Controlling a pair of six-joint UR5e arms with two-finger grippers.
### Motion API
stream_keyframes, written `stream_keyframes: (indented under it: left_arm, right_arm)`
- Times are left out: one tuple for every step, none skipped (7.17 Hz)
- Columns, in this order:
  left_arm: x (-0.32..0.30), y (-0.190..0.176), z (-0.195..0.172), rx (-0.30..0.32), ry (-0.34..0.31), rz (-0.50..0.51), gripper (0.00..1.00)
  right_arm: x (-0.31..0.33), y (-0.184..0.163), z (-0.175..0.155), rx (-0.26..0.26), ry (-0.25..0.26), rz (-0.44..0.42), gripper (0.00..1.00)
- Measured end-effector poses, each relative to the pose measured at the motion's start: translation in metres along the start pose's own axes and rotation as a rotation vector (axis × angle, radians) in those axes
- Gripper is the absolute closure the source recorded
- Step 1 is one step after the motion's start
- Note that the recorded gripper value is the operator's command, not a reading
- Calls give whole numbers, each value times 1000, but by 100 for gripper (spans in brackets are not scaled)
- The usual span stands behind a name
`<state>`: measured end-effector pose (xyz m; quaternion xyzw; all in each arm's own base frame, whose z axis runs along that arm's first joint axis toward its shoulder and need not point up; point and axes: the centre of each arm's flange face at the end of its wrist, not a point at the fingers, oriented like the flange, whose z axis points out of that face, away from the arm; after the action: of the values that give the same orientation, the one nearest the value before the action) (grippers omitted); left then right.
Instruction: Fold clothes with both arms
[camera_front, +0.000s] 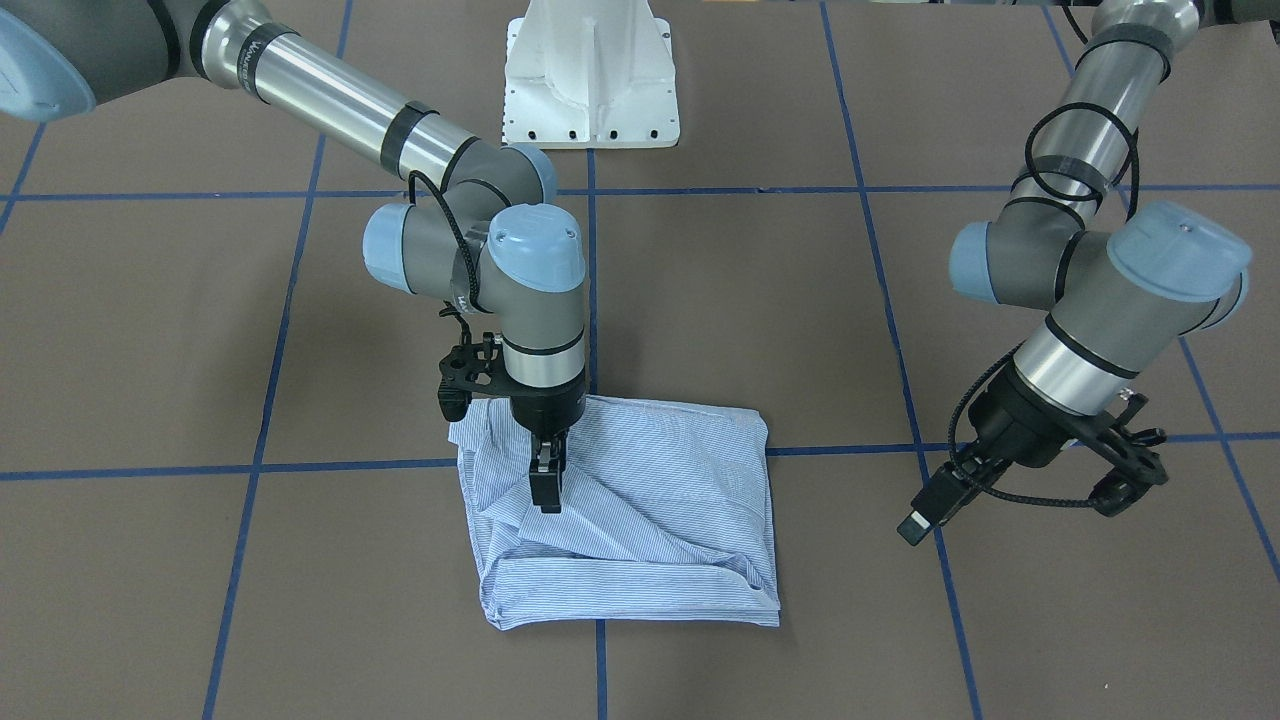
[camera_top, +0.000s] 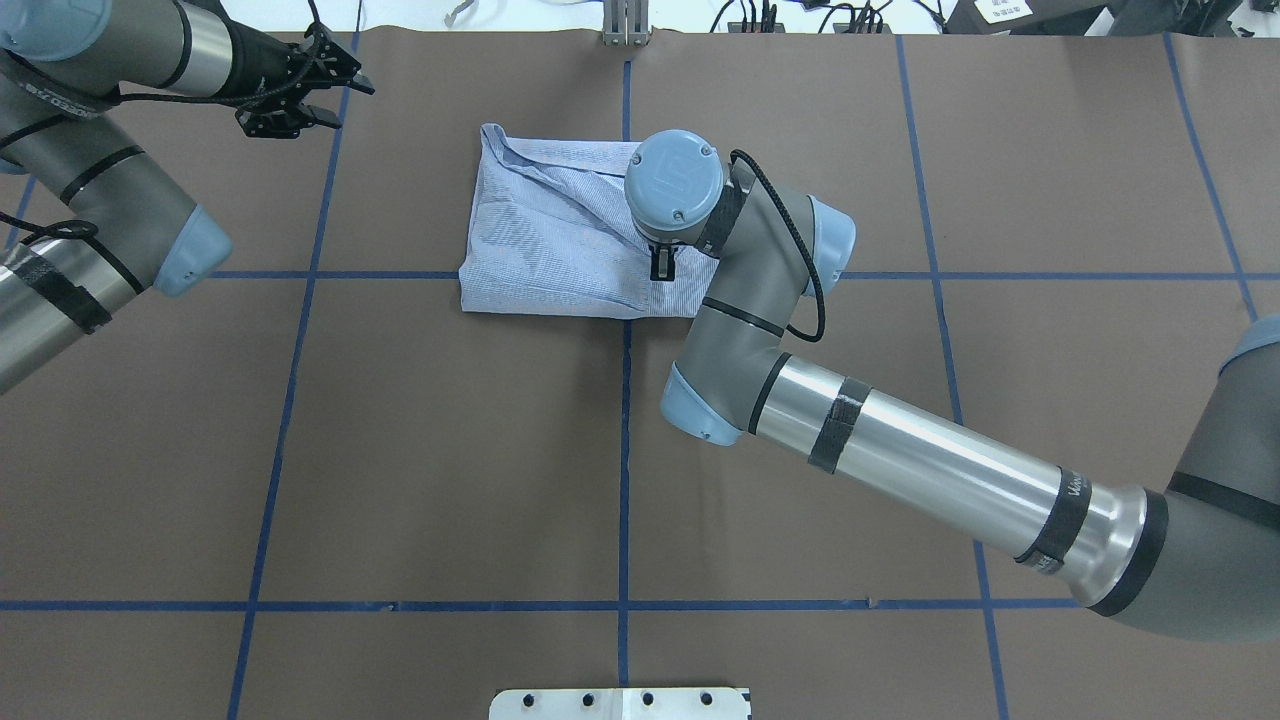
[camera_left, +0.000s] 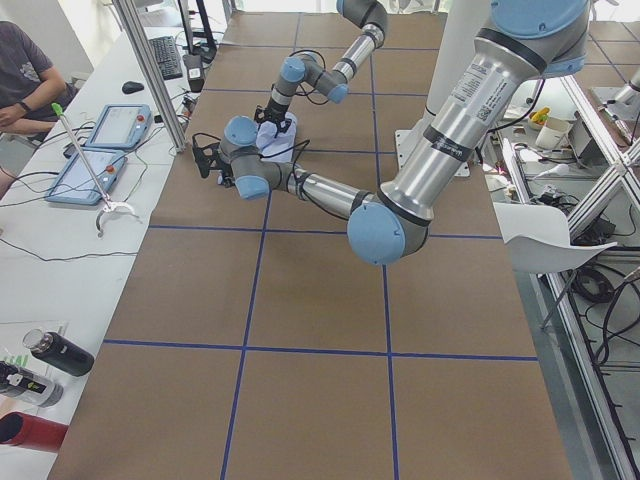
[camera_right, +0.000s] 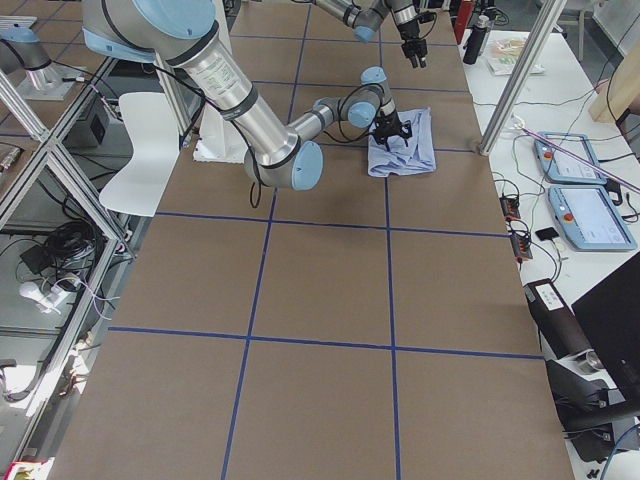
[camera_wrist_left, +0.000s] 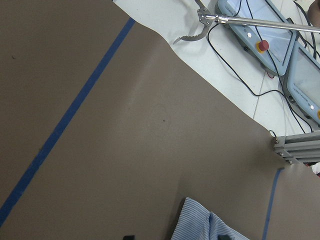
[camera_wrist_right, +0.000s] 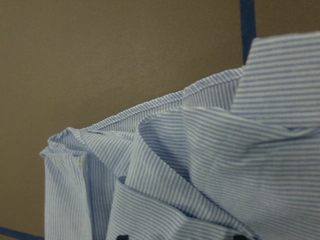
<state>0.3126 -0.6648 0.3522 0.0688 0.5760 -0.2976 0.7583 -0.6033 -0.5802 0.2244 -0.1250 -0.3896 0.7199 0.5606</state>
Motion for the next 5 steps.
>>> stream_keyframes:
  left_arm:
    - [0,0,0,-1,0,-1,37]
    - [0,1,0,-1,0,-2,37]
    - [0,1,1,-1,0,-2,37]
    - [0,1,1,-2,0,-3,37]
    - [1,1,1,-2,0,-3,37]
  right_arm:
    - [2,1,-1,-3,1,-4,62]
    - [2,1,-2,-3,3,-9,82]
    - [3,1,-3,0,4,-12,100]
    - [5,3,-4,1,7,-15,100]
    - [7,4,-5,0,9,-19,100]
